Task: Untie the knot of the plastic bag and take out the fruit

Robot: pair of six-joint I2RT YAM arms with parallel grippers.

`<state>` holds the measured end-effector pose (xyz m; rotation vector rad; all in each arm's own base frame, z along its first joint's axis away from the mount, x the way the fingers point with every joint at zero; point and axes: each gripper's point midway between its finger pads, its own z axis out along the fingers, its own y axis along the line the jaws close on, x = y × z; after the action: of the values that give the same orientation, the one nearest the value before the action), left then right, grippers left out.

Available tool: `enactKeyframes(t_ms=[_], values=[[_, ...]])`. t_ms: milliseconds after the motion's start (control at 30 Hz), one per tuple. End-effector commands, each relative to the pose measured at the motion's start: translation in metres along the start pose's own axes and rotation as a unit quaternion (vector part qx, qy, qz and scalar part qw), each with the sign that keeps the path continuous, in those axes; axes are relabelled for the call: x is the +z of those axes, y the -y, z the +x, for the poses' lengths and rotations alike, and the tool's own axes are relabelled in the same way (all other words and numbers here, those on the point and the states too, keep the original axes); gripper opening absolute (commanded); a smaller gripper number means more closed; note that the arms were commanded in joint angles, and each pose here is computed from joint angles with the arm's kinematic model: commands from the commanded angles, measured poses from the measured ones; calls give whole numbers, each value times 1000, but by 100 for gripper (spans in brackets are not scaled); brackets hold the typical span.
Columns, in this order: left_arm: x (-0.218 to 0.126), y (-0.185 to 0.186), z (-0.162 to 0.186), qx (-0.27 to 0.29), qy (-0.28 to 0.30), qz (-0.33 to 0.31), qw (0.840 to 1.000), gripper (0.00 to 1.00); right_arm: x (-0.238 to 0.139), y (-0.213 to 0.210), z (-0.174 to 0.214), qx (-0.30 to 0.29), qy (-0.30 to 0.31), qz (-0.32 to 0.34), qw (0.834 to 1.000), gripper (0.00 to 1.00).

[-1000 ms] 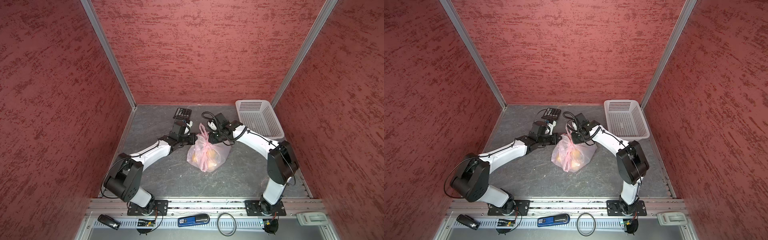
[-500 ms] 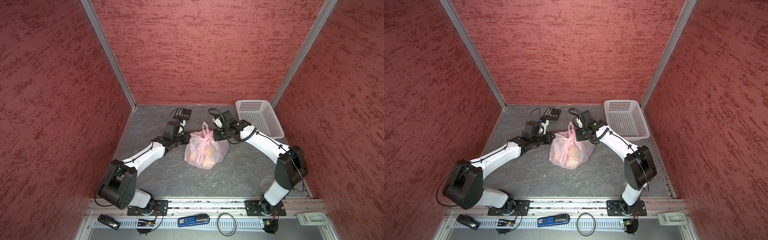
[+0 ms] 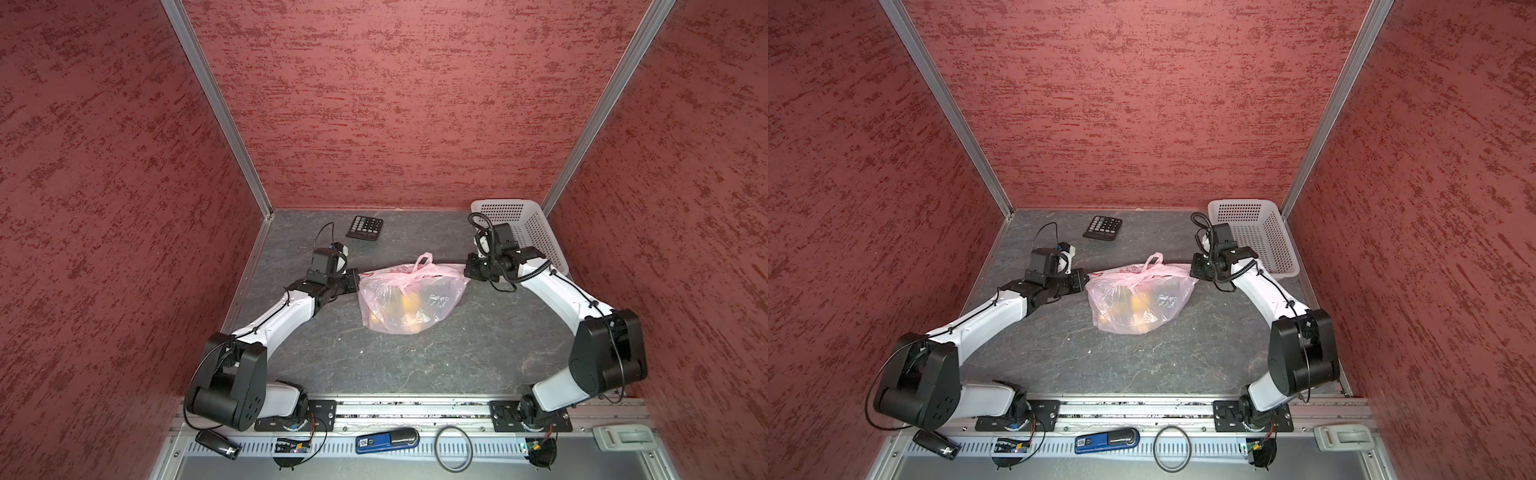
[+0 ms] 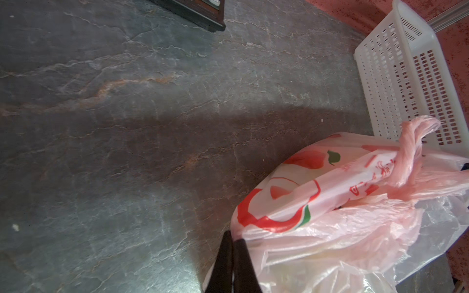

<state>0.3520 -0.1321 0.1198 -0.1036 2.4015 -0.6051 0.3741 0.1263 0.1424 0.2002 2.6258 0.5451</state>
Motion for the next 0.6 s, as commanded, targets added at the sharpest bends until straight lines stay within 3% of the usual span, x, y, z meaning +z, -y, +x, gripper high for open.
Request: enactKeyframes(t_ms=[0, 167, 267, 300, 333, 400, 567], values=[[-6, -29, 0, -13, 10, -46, 999, 0, -12, 20, -16, 36, 34, 31, 998, 0], [-3, -39, 11, -28, -1, -51, 998, 0, -11, 31, -23, 59, 34, 38, 997, 0], [-3, -34, 9, -22, 2, -42, 999, 0, -11, 12, -27, 18, 25, 6, 1000, 0], [-5, -27, 5, -13, 7, -34, 999, 0, -15, -1, -29, -15, 30, -12, 999, 8], [-7, -19, 0, -1, 15, -24, 1000, 0, -21, -11, -31, -50, 39, -6, 998, 23], [-13, -5, -12, 17, 31, -11, 999, 0, -30, -31, -31, -121, 49, -4, 991, 39], [-20, 16, -37, 34, 60, 12, 998, 0, -45, -66, -22, -225, 71, -18, 972, 62]])
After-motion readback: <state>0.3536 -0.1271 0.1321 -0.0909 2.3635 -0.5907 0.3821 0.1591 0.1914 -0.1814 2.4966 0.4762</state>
